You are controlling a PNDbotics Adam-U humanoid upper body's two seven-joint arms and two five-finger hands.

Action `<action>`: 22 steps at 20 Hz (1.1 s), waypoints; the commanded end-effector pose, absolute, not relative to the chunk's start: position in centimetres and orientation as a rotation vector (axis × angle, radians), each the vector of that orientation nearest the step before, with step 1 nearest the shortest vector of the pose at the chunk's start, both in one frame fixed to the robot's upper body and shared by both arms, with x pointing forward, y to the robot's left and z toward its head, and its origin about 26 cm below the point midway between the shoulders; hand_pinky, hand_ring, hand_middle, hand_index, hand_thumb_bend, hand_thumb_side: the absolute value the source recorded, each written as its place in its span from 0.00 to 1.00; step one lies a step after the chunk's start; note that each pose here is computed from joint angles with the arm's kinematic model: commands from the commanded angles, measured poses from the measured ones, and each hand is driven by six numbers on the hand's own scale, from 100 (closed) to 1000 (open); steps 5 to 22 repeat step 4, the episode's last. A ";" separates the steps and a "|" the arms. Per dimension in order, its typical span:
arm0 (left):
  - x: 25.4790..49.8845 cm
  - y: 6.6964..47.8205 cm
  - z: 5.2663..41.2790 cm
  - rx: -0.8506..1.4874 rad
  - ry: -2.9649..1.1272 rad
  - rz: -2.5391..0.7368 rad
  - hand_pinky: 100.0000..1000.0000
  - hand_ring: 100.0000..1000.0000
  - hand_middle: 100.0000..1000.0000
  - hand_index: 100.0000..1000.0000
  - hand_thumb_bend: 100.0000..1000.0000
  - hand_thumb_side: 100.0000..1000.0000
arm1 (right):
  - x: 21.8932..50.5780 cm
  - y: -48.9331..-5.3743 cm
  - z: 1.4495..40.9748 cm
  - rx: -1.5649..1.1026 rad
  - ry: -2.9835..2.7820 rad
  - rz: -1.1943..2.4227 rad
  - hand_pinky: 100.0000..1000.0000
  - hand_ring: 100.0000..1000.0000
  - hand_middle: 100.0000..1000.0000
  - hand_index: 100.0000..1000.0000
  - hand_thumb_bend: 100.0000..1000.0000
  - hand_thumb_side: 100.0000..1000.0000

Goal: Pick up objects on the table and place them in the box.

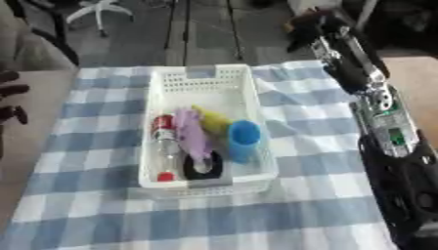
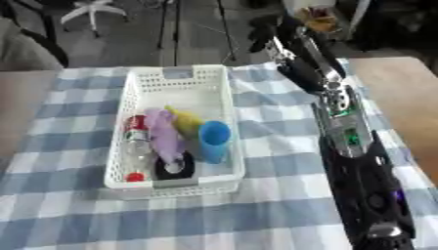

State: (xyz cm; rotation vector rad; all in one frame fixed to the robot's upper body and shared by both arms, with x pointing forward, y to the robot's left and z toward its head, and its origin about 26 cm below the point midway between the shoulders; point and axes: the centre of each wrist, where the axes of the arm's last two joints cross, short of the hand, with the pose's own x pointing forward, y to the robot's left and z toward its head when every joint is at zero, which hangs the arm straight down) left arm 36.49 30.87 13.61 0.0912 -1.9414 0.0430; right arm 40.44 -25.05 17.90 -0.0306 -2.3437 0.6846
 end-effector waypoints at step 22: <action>35.8 32.0 15.3 0.116 -2.008 -0.024 0.14 0.60 0.62 0.76 0.51 0.88 | 40.4 -25.6 19.0 -0.057 -2.365 0.700 0.58 0.51 0.55 0.75 0.00 0.65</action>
